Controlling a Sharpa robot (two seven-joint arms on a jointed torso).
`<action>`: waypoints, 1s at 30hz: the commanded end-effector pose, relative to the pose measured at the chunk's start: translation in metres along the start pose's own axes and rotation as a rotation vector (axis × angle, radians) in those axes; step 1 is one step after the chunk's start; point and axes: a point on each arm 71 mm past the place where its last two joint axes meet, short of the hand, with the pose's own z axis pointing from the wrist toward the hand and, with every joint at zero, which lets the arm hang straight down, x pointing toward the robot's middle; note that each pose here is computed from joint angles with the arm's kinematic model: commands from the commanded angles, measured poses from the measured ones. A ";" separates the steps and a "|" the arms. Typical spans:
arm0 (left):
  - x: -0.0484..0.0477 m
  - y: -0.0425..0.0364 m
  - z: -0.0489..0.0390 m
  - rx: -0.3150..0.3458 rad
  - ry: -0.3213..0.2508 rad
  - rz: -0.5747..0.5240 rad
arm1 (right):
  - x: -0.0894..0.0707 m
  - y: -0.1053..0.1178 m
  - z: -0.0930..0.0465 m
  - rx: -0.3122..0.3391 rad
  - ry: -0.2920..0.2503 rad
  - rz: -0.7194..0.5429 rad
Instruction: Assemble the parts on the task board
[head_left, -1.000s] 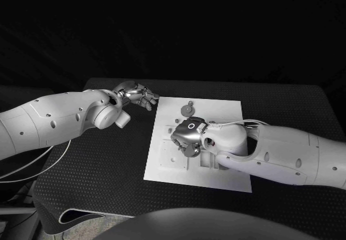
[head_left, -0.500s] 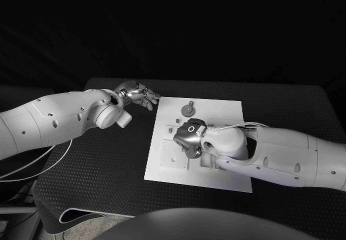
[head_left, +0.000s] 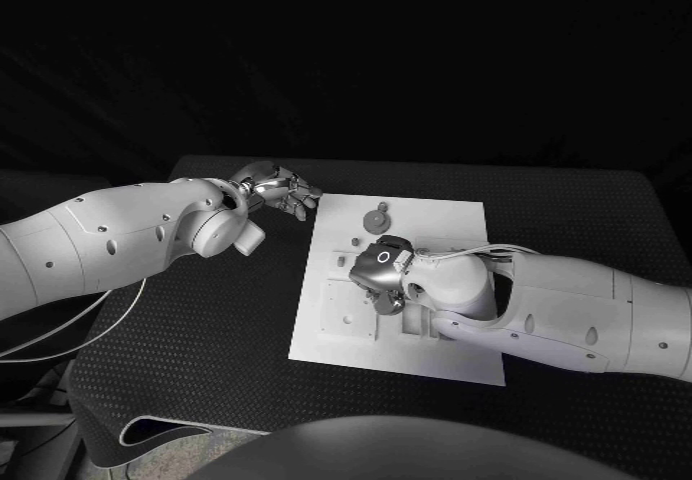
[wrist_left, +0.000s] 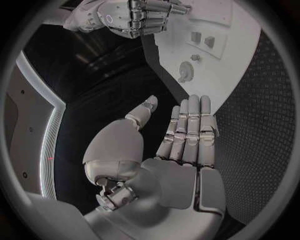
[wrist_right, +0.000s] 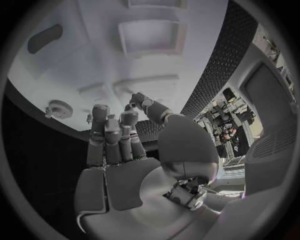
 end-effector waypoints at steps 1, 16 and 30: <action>0.0006 -0.0022 0.0005 0.012 -0.001 -0.006 | 0.001 0.001 0.000 -0.006 0.015 -0.018; 0.0008 -0.0023 0.0010 0.012 -0.001 -0.005 | 0.001 0.005 0.000 -0.022 0.020 -0.001; 0.0011 -0.0024 0.0013 0.012 -0.001 -0.005 | 0.002 0.007 0.001 -0.027 0.026 0.003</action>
